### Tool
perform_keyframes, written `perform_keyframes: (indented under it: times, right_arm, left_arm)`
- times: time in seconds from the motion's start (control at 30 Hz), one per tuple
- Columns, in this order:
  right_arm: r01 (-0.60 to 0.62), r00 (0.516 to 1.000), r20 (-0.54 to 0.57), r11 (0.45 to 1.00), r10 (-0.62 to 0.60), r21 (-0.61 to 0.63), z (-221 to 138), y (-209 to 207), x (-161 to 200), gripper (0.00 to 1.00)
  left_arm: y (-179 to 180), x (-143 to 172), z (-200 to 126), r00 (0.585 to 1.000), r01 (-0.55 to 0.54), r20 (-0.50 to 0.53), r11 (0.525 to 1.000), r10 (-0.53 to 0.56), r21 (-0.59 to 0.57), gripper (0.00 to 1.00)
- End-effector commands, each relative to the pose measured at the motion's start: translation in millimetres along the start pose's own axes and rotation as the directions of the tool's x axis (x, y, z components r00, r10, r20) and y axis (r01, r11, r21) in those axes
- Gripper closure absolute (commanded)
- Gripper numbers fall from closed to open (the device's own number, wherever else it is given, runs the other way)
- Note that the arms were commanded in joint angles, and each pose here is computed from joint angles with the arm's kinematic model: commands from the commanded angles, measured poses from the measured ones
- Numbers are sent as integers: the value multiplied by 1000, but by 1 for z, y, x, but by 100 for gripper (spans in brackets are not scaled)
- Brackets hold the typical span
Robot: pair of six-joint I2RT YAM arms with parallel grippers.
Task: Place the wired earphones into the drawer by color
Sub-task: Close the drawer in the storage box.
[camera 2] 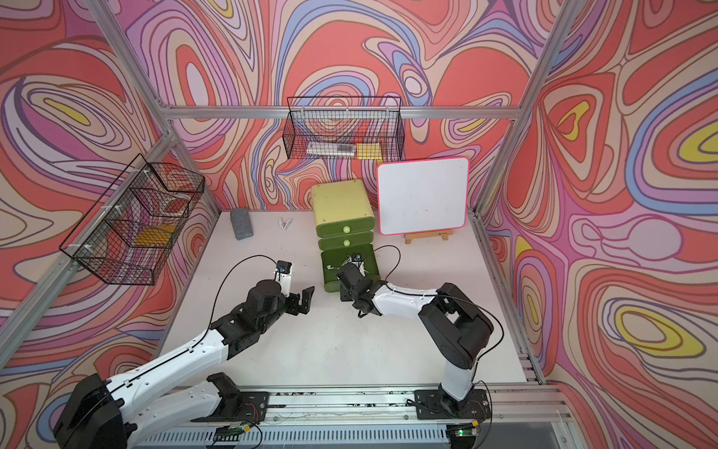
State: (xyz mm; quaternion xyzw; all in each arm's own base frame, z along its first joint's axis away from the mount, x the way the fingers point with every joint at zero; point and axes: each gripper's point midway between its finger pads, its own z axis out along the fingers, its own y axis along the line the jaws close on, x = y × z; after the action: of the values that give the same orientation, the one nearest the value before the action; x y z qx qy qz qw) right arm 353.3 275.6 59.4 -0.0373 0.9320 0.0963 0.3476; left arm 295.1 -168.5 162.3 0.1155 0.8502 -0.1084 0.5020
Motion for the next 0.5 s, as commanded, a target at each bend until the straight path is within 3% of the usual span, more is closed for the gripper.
perform_keyframes:
  times: [0.0, 0.47]
  right_arm:
    - [31, 999, 8, 998, -32, 54, 6, -7, -1, 55]
    - [53, 998, 33, 996, -55, 70, 16, -12, -4, 69]
  left_arm:
    - [4, 0, 2, 1000, -7, 10, 1000, 7, -17, 1]
    - [6, 4, 6, 1000, -21, -3, 999, 20, -34, 1]
